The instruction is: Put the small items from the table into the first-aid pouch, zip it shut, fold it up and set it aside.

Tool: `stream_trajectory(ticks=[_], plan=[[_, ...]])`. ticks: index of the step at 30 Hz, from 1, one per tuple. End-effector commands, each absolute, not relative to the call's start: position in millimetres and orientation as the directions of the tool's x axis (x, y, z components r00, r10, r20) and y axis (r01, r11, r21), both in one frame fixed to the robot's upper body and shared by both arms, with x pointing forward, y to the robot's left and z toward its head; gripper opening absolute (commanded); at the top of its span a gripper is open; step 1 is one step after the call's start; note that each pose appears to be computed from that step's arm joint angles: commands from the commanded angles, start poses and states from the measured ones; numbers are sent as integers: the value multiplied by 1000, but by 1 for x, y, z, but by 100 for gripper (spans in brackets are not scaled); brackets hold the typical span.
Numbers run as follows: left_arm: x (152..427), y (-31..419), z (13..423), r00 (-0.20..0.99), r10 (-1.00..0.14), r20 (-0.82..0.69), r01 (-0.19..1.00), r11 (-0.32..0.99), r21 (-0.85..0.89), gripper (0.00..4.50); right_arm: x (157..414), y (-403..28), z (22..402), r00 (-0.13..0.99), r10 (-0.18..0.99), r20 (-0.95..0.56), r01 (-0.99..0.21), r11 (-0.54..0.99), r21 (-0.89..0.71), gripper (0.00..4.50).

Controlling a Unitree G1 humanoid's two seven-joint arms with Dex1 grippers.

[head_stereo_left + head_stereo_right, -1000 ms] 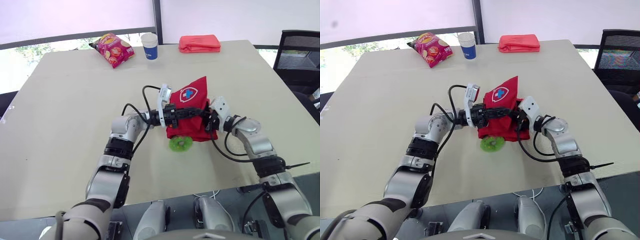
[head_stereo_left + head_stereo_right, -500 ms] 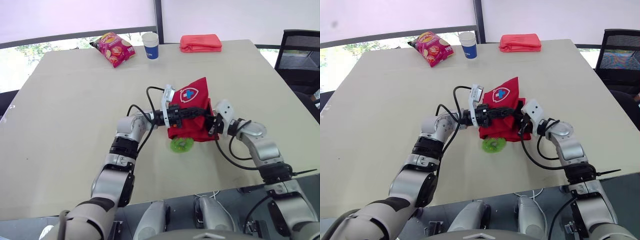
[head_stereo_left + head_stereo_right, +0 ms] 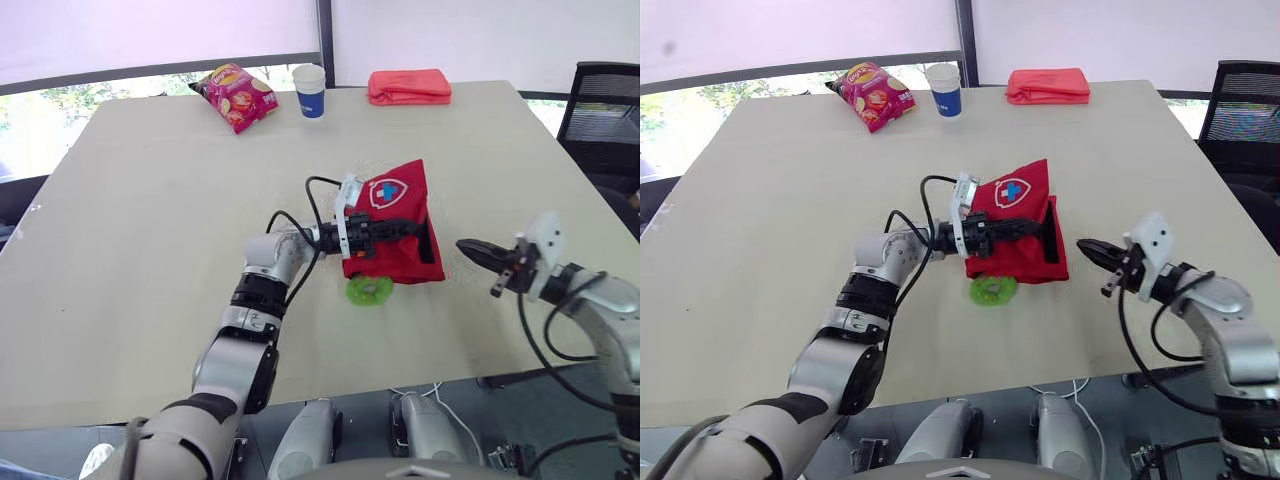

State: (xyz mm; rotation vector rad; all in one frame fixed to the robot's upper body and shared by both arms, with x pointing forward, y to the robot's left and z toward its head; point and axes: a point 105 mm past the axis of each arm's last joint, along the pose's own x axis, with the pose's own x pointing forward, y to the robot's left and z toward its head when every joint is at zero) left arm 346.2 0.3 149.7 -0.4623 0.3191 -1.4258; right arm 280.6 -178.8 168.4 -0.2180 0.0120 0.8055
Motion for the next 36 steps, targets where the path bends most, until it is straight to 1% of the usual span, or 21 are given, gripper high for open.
stream_trajectory(ticks=[1, 4, 8, 12, 17, 21, 23, 25, 27, 28, 33, 36], plan=[[353, -10, 141, 166, -986, -1, 864, 146, -482, 0, 258, -180, 200, 693, 720, -24, -701, 666, -255, 2], [356, -14, 137, 182, -983, -23, 864, 171, -474, 0, 248, -188, 202, 735, 677, -34, -652, 692, -311, 2], [356, -18, 133, 166, -985, -42, 864, 165, -475, 0, 228, -198, 192, 745, 658, -109, -657, 695, -291, 2], [355, -20, 127, 153, -986, -67, 862, 166, -479, 0, 224, -205, 191, 758, 637, -139, -646, 702, -301, 2], [356, -27, 119, 160, -982, -96, 857, 187, -481, 0, 226, -202, 193, 762, 634, -132, -640, 706, -303, 2], [357, -30, 112, 173, -976, -130, 851, 215, -480, 130, 228, -200, 193, 763, 634, -127, -638, 707, -305, 0], [358, -31, 109, 178, -974, -141, 848, 225, -480, 218, 229, -201, 194, 763, 633, -129, -638, 707, -306, 0], [358, -32, 108, 181, -974, -140, 844, 226, -485, 334, 229, -202, 194, 764, 631, -131, -637, 707, -309, 0], [358, -32, 106, 181, -973, -146, 842, 230, -489, 414, 230, -203, 194, 767, 627, -133, -633, 708, -312, 0], [358, -32, 105, 181, -972, -149, 841, 232, -489, 446, 230, -204, 194, 768, 626, -134, -632, 709, -314, 0], [358, -29, 95, 182, -965, -191, 852, 252, -459, 446, 230, -202, 194, 768, 626, -132, -632, 708, -317, 0], [353, -28, 87, 153, -962, -225, 867, 240, -436, 446, 232, -202, 193, 768, 627, -129, -631, 708, -317, 0]])
